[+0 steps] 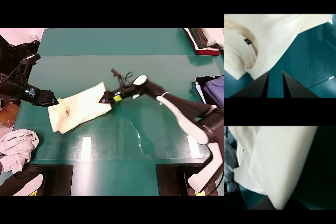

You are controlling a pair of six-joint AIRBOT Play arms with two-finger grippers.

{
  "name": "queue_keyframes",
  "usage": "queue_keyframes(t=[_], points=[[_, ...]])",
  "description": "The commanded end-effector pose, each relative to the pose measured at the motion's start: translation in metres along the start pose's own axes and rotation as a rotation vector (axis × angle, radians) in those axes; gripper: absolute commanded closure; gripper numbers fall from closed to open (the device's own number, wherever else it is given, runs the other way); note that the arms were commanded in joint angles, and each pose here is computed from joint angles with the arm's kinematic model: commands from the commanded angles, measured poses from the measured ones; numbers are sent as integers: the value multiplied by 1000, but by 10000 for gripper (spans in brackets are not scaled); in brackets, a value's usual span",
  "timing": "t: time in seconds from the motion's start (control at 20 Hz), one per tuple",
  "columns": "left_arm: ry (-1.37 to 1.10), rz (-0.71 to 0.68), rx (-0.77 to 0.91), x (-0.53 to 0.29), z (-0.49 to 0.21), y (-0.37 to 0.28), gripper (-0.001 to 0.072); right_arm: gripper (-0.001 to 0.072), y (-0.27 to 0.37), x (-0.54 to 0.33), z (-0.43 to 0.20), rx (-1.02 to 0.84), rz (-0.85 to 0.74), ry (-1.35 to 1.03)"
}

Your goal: Fold the shirts.

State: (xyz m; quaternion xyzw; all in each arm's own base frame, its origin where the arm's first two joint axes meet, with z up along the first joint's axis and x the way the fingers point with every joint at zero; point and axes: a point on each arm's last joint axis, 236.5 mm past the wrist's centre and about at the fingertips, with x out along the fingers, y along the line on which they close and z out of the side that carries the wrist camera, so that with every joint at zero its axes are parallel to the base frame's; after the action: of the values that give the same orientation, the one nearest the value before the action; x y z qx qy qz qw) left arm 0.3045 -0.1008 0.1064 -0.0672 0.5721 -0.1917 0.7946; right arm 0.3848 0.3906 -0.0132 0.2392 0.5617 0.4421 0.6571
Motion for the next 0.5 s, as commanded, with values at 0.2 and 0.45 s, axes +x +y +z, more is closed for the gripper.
queue_keyframes(t=[0.2, 0.45], points=[[-203, -196, -50, -10, 48, -45, 480, 689, -46, -237, 78, -89, -332, -369], [-265, -305, -93, -16, 65, -66, 479, 689, -123, -414, 86, 18, -535, -688]])
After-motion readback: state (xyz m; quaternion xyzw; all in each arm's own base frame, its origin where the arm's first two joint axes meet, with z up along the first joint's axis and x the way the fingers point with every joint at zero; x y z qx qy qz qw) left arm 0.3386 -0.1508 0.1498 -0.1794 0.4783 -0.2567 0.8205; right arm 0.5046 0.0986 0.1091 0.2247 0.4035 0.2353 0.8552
